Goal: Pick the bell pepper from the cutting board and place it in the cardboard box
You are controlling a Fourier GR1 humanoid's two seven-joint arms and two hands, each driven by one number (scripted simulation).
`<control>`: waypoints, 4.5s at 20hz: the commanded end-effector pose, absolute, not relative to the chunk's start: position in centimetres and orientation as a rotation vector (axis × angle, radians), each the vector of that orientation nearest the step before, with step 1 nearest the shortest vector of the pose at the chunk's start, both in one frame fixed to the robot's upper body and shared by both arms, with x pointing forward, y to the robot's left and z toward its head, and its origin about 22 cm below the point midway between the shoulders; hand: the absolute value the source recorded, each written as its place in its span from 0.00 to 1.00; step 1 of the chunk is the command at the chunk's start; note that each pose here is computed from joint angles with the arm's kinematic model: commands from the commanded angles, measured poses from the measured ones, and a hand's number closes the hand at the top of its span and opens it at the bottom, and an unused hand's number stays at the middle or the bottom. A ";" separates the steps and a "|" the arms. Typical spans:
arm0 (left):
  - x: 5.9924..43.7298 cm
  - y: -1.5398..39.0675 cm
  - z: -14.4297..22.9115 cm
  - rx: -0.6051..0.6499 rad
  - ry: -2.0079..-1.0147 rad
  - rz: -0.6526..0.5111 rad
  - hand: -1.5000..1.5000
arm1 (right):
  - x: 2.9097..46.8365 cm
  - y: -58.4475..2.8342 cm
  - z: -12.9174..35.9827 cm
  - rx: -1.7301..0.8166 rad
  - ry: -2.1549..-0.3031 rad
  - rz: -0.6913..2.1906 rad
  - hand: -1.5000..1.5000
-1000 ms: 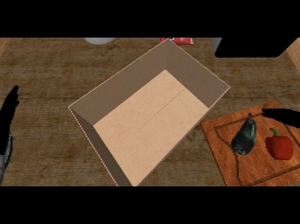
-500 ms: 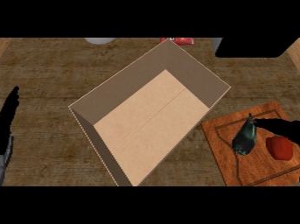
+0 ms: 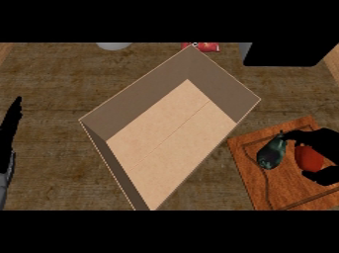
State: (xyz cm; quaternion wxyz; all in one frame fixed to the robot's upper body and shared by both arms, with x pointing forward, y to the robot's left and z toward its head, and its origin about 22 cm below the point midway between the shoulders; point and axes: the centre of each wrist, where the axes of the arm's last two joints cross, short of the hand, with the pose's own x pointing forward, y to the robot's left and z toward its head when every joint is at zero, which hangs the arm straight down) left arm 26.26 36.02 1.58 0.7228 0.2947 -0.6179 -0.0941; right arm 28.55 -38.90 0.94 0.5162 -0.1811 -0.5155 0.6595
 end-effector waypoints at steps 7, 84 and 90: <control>24.5 37.2 0.5 0.658 -1.340 -0.209 0.50 | 25.8 -35.6 -1.1 -0.691 -1.241 1.328 1.00; 26.1 35.5 1.2 0.661 -1.370 -0.217 0.50 | 41.6 -8.8 11.8 -0.435 -1.829 0.228 0.00; 25.8 37.0 1.4 0.654 -1.370 -0.206 0.50 | 41.3 -16.1 12.6 -0.418 -1.841 0.148 0.00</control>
